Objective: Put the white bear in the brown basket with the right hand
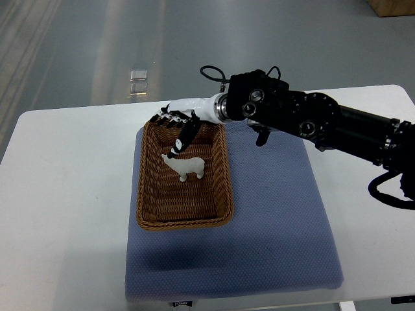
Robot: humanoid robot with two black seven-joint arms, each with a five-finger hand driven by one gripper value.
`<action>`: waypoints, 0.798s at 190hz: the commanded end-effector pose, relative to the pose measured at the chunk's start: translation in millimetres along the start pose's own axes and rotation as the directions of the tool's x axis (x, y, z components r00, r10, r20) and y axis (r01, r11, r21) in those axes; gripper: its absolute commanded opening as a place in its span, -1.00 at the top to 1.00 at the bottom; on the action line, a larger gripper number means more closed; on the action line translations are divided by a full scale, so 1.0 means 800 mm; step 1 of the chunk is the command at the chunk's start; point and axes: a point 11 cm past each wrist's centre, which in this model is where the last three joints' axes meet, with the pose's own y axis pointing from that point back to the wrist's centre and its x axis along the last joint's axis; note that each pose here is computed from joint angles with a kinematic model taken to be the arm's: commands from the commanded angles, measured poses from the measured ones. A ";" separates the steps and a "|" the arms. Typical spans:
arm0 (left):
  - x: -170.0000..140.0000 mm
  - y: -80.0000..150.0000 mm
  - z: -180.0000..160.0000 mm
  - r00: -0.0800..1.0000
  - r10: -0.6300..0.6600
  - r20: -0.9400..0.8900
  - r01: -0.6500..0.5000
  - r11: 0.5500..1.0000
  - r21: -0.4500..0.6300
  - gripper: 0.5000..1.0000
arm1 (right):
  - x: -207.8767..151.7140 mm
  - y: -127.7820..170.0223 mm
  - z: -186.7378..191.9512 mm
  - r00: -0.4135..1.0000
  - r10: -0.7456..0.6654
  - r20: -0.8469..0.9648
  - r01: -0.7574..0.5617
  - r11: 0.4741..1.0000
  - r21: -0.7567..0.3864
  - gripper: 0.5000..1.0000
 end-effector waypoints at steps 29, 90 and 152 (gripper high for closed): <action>-0.002 0.000 0.000 1.000 -0.005 0.002 0.005 1.000 0.000 -1.00 | 0.092 0.061 0.060 0.860 0.270 0.433 -0.346 0.932 0.106 -0.60; -0.003 0.000 0.001 1.000 -0.005 0.004 0.005 1.000 -0.002 -1.00 | 0.117 0.125 0.178 0.311 0.223 0.924 -0.687 0.724 0.057 -0.66; -0.003 0.000 0.001 1.000 -0.007 0.004 0.007 1.000 -0.002 -1.00 | 0.066 0.113 0.265 -0.172 0.041 0.984 -0.747 0.646 -0.157 -0.71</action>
